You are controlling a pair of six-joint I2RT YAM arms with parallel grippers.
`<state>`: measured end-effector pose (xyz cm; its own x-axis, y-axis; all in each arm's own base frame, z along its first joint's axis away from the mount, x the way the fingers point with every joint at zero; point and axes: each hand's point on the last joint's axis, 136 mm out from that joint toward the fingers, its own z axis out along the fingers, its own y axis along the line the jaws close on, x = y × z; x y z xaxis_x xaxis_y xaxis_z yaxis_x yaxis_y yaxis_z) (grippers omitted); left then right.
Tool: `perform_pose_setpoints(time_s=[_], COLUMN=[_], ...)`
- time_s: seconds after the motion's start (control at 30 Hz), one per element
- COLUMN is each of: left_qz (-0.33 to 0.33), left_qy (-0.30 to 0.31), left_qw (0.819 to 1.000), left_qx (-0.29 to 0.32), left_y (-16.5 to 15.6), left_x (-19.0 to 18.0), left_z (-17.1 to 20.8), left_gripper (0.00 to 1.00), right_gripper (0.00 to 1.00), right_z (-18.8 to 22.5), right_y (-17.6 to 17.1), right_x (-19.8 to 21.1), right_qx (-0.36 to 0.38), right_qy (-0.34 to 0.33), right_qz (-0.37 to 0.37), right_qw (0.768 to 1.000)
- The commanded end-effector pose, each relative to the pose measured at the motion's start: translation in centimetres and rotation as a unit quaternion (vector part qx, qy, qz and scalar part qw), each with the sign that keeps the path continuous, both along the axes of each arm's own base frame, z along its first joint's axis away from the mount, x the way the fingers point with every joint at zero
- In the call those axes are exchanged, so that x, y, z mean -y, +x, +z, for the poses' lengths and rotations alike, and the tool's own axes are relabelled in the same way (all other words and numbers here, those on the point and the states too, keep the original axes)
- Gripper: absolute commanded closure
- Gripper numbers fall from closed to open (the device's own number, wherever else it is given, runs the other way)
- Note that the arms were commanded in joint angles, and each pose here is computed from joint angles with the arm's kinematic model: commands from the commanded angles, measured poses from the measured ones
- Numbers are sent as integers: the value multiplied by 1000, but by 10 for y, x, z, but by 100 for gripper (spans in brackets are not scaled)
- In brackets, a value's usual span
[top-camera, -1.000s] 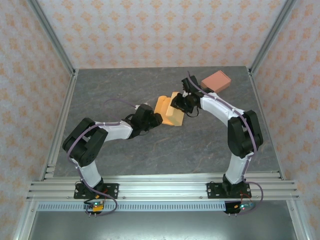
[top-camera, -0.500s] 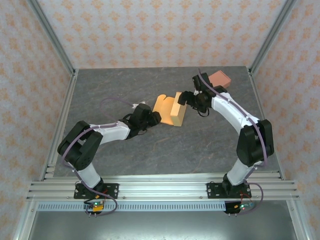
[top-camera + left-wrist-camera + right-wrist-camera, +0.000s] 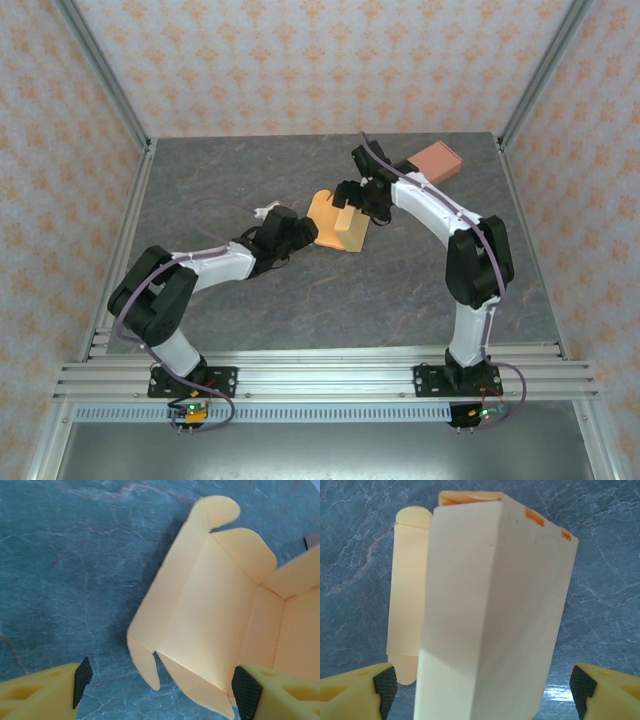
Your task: Fold the paper box
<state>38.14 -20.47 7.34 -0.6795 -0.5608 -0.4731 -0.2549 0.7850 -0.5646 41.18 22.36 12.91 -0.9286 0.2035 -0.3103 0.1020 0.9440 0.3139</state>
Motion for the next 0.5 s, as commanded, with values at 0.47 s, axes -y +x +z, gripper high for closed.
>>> perform_pose_setpoints(time_s=[0.47], left_qz=[90], left_qy=[-52], left_qw=[991], left_qx=[-84], left_y=[-1], left_x=[-4], left_z=[-45], left_gripper=[42], right_gripper=[33], right_z=[-35], right_y=[-7], right_x=[0], right_qx=[-41], right_qy=[-51], right_qz=[-37], right_qw=[997])
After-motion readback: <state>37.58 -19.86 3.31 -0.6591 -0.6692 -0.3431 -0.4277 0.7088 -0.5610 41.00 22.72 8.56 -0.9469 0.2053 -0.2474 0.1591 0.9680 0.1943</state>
